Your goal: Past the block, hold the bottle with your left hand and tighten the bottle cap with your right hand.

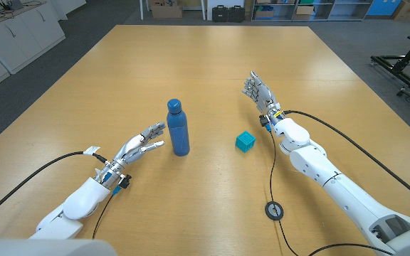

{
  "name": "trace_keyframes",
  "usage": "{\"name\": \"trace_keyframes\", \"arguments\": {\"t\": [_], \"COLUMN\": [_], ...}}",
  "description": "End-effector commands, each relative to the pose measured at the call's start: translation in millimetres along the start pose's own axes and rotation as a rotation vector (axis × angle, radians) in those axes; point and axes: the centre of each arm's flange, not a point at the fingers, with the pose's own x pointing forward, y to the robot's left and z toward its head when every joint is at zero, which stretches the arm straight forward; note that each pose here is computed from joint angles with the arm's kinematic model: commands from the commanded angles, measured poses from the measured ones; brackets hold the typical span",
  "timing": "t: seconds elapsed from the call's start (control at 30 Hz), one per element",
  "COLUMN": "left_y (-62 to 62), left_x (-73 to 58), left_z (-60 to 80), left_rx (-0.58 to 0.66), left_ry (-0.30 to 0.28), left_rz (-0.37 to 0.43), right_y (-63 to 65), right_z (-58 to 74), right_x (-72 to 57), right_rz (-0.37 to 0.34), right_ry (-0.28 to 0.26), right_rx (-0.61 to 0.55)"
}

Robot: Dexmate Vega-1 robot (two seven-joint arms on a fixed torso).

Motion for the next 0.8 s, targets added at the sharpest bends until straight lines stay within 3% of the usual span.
{"name": "trace_keyframes", "arguments": {"t": [0.03,0.37,0.8], "left_y": [-6.3,-10.8,-10.7], "left_x": [7.7,15.6,30.4], "left_z": [-5.8,-10.0,-9.8], "left_rx": [-0.011,-0.021,0.004], "left_ry": [0.012,0.003,-0.007], "left_rz": [-0.009,0.019,-0.017], "right_y": [-2.8,-4.2,-5.5], "right_z": [-1.8,-1.2,2.0], "right_x": [-3.3,-5.6,-7.6], "right_rz": [-0.010,-0.013,-0.018], "right_ry": [-0.002,-0.005,-0.010], "right_rx": [0.007,0.004,0.001]}}
